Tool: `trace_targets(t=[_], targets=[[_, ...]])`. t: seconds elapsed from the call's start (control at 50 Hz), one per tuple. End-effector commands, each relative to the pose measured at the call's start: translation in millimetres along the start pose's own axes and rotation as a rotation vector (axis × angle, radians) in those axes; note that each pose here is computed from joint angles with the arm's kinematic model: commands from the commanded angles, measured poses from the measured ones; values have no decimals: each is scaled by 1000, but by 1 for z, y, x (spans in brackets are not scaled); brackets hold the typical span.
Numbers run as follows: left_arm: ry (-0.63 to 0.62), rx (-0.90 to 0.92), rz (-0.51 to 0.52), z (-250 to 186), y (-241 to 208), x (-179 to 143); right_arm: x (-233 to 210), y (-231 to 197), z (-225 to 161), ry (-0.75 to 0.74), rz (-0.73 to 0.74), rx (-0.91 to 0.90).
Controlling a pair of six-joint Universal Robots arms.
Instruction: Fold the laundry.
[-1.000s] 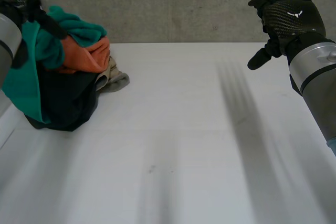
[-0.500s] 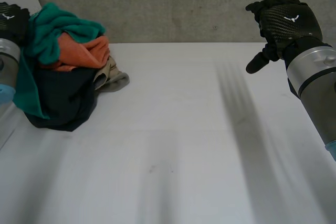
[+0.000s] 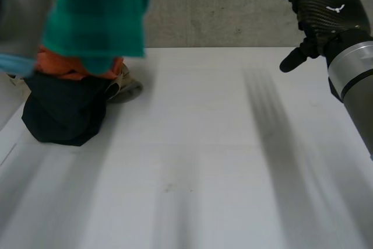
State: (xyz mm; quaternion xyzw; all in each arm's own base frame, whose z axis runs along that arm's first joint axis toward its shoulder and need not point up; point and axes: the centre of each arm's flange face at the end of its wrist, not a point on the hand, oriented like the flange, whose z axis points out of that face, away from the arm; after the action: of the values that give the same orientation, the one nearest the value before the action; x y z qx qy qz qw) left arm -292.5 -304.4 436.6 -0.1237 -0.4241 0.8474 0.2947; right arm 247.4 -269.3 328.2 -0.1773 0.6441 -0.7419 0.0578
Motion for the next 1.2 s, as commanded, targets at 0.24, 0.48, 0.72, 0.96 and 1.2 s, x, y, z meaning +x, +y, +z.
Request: trace_targets(t=[0.24,0.48,0.72,0.96,1.2], targets=[[138,-714,-166,-114,196,92,35,3,13,45,-16,3],[85,-642,103,-97,153,40,11,47,9,-141,-152,-211],[101,-875,422,-153,194,-16,-65,94,-26,-427,-259,-378],[136,-1014,423,-193,224,-15,-99,169,-6,-460,-262,-350],[132,-1002,428,-188,232,-16,-98,175,14,-396,-265,-248]])
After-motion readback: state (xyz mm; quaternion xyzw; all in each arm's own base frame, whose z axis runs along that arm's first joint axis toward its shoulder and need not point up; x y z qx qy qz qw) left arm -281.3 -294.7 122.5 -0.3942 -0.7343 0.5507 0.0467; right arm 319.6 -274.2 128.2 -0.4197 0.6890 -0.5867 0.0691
